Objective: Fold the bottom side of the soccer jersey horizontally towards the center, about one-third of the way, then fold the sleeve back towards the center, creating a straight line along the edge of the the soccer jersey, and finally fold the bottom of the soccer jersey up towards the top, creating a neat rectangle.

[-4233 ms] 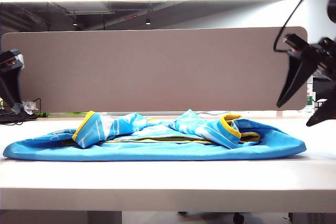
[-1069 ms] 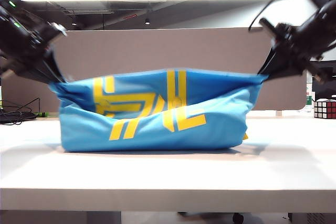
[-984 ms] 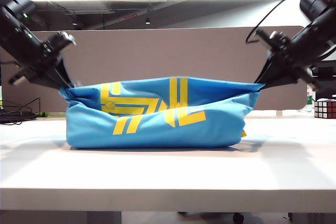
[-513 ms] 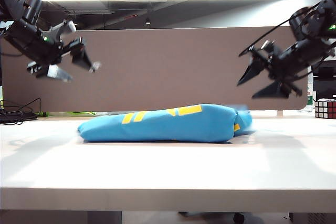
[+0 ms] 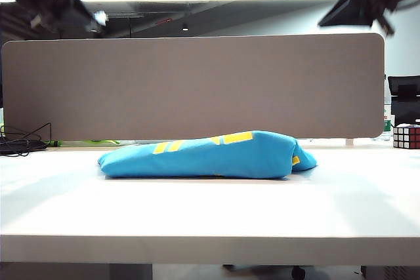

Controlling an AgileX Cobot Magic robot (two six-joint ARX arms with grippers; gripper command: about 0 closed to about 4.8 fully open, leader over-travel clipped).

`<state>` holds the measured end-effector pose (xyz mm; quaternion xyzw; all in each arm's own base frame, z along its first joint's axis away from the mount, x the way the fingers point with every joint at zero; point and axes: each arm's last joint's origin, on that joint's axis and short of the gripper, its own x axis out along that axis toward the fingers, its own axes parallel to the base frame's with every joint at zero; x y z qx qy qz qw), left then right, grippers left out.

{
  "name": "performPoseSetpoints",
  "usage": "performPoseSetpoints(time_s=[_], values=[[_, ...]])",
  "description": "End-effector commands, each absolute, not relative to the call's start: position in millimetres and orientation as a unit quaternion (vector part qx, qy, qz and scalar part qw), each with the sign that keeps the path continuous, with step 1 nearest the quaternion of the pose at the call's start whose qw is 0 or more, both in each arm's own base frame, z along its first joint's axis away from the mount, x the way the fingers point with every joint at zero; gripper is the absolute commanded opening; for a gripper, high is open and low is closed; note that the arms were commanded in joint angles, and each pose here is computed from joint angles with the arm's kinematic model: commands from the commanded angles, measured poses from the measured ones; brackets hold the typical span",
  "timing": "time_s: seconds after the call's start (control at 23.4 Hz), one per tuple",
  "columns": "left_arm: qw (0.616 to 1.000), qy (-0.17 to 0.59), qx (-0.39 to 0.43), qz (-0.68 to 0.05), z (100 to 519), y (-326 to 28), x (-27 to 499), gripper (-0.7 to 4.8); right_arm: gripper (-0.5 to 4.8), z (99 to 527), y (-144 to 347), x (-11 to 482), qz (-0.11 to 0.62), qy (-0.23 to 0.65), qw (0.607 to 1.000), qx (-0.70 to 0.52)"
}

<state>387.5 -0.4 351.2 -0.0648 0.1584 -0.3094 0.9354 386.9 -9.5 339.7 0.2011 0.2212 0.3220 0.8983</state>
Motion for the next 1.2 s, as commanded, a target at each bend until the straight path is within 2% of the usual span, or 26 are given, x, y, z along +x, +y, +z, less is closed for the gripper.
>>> performPoseSetpoints(time_s=[0.04, 0.21, 0.38, 0.6, 0.73, 0.81, 0.98, 1.2], values=[[0.941, 0.141, -0.043, -0.303, 371, -2, 350, -0.05, 0.08, 369, -7, 343, 0.311, 0.189, 0.921, 0.139], [0.945, 0.136, -0.038, -0.294, 376, -4, 305, -0.05, 0.08, 383, -5, 295, 0.283, 0.169, 0.939, 0.094], [0.958, 0.130, -0.029, -0.255, 367, -4, 254, -0.05, 0.08, 377, -3, 254, 0.260, 0.158, 0.950, 0.076], [0.975, 0.095, -0.023, -0.200, 342, -5, 173, -0.05, 0.08, 334, -2, 191, 0.184, 0.164, 0.967, 0.066], [0.983, 0.064, -0.020, -0.171, 326, -6, 146, -0.05, 0.08, 312, -3, 171, 0.144, 0.158, 0.975, 0.063], [0.989, 0.036, -0.031, -0.139, 301, -8, 122, -0.05, 0.08, 290, -2, 150, 0.115, 0.132, 0.982, 0.071], [0.990, 0.018, -0.055, -0.131, 264, -10, 105, -0.05, 0.08, 269, -2, 130, 0.094, 0.099, 0.988, 0.067], [0.987, 0.031, -0.081, -0.134, 229, -11, 100, -0.05, 0.08, 248, -2, 114, 0.072, 0.032, 0.995, 0.055]])
